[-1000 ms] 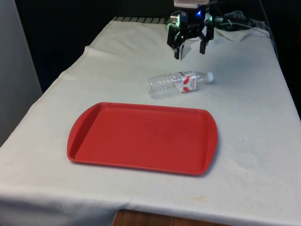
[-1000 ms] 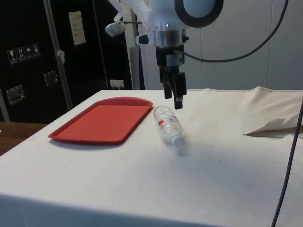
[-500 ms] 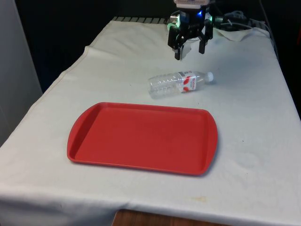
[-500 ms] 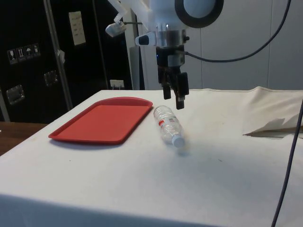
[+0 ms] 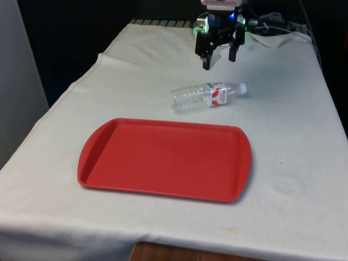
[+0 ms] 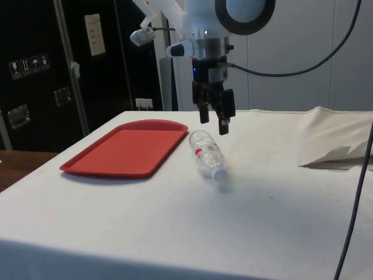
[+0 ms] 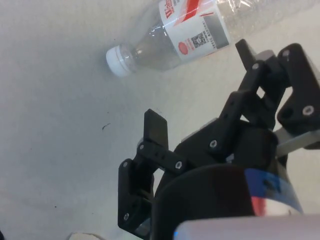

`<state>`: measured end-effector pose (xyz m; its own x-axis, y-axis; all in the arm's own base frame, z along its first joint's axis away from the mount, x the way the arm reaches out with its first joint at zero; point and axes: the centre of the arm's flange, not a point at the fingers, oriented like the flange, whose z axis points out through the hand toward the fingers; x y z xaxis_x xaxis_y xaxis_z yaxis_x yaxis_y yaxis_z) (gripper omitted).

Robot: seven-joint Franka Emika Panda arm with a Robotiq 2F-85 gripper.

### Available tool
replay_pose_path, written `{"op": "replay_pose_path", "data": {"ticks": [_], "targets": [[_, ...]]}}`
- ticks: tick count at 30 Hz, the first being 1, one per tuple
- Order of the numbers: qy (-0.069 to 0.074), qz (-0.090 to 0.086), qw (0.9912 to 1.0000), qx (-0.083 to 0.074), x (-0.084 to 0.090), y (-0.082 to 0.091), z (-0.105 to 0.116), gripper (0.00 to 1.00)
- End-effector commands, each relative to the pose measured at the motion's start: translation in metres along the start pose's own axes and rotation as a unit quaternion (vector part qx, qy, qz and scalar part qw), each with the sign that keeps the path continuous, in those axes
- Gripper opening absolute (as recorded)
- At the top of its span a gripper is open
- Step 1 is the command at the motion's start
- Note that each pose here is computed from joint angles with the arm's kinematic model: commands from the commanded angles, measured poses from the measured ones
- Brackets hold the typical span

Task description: Place the bottle upright on the tray.

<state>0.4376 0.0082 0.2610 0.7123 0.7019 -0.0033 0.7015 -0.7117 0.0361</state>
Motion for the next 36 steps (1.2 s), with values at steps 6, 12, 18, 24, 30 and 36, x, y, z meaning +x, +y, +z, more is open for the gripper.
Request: {"op": "replay_pose_path", "data": {"ticks": [6,12,18,24,30,36], "targets": [[0.003,-0.018,0.99983,-0.003,0.0005,-0.0009,0.001,1.0],[-0.001,-0.033,0.99947,0.001,-0.0003,-0.0003,0.0008,1.0],[0.002,-0.053,0.99858,-0.002,-0.0001,-0.0015,0.0017,1.0],[0.002,-0.071,0.9975,-0.001,-0.0006,-0.002,0.0024,1.0],[0.001,-0.088,0.99611,-0.001,-0.0013,-0.0028,0.0029,1.0],[0.0,-0.107,0.99421,0.0,-0.0021,-0.0036,0.0039,1.0]]}}
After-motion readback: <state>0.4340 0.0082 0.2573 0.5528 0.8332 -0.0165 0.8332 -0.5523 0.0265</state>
